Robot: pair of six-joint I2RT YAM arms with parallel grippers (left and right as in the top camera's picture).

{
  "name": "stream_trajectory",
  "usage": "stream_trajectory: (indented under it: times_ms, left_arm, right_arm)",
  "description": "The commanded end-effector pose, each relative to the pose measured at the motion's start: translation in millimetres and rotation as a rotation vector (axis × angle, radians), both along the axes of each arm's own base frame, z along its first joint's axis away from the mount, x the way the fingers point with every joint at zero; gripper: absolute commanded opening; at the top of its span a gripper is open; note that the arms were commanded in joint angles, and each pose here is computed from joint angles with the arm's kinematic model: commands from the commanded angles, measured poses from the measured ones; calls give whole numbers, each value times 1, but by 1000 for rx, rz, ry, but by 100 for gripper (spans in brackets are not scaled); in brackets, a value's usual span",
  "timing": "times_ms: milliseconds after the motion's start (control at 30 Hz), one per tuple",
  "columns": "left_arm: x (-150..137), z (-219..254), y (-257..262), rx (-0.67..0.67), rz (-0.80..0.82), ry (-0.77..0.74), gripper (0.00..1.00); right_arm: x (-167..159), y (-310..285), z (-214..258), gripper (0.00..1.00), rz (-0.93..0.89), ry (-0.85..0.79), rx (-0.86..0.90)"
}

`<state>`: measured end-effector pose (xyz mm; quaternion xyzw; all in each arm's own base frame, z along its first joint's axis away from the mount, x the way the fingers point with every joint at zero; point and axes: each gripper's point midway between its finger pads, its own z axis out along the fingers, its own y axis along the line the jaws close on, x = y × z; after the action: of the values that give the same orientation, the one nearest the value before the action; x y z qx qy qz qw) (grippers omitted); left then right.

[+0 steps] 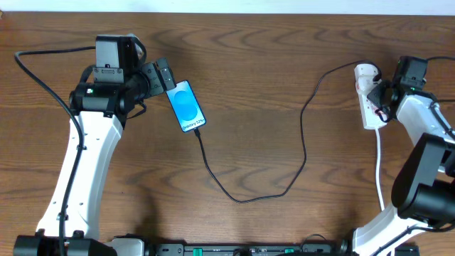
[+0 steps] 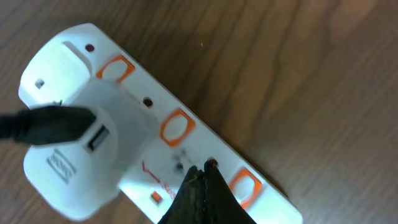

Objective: Plug charger to phone and switch on socket

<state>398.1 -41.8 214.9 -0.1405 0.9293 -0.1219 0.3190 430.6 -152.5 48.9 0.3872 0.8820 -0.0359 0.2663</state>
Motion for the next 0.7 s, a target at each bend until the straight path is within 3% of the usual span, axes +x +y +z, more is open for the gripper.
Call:
stream_trajectory:
  times_ms: [0,667]
  left_arm:
    - [1,4,-1,12,-21,-15,98]
    - [1,4,-1,29,-41,-18,98]
  right_arm:
    - [14,-9,6,1,9,-15,-35]
    - [35,-6,-20,1,48,-41,2]
